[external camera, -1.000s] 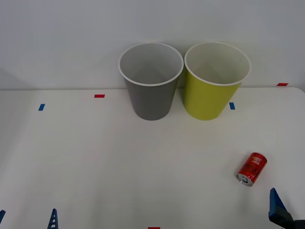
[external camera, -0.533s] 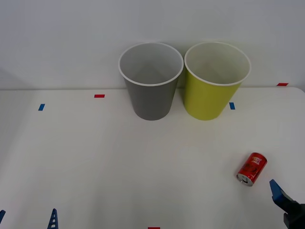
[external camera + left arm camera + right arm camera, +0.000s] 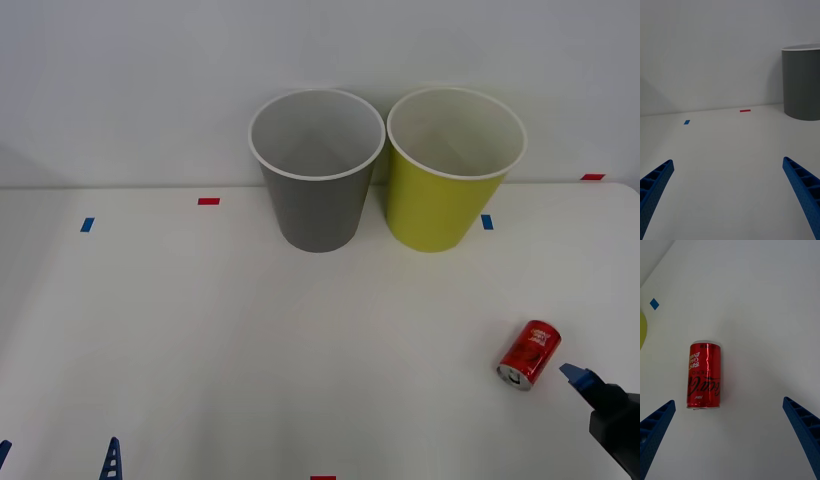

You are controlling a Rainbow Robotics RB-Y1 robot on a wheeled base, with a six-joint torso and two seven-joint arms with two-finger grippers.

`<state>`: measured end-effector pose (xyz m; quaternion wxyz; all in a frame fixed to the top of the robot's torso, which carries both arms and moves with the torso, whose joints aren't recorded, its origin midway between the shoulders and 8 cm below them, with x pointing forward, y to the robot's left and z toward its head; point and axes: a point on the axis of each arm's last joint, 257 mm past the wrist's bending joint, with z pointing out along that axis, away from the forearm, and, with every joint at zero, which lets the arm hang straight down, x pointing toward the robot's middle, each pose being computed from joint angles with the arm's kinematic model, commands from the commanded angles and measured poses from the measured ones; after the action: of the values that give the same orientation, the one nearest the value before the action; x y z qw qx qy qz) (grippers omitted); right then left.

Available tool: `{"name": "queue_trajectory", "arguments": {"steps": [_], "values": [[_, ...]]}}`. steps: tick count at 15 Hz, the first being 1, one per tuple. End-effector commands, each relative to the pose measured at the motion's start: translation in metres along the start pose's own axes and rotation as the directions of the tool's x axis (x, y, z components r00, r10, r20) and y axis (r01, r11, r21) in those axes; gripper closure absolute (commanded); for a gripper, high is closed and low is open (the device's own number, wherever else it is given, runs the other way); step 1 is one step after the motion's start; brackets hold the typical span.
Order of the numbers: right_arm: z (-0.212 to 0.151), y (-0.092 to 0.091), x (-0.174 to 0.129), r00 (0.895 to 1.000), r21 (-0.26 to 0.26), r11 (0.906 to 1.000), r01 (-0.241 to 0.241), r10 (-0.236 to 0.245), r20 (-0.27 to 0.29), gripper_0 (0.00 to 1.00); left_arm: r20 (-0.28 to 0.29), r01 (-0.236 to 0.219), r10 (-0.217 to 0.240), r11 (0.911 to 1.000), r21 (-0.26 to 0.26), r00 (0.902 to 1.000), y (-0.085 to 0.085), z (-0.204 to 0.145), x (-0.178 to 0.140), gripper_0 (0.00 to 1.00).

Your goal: Put cans in the gray bin and PET bottles in the light green bin.

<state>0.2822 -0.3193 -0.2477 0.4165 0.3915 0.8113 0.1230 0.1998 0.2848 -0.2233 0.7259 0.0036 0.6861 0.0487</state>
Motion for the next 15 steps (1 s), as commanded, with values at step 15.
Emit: {"name": "queue_trajectory", "arguments": {"steps": [15], "values": [[0.036,0.043,-0.030,0.964,0.054,0.9755,0.213,-0.201,-0.174,0.00,0.000,0.000,0.000,1.0000,0.000,1.0000,0.000,0.000,0.000,0.00]]}}
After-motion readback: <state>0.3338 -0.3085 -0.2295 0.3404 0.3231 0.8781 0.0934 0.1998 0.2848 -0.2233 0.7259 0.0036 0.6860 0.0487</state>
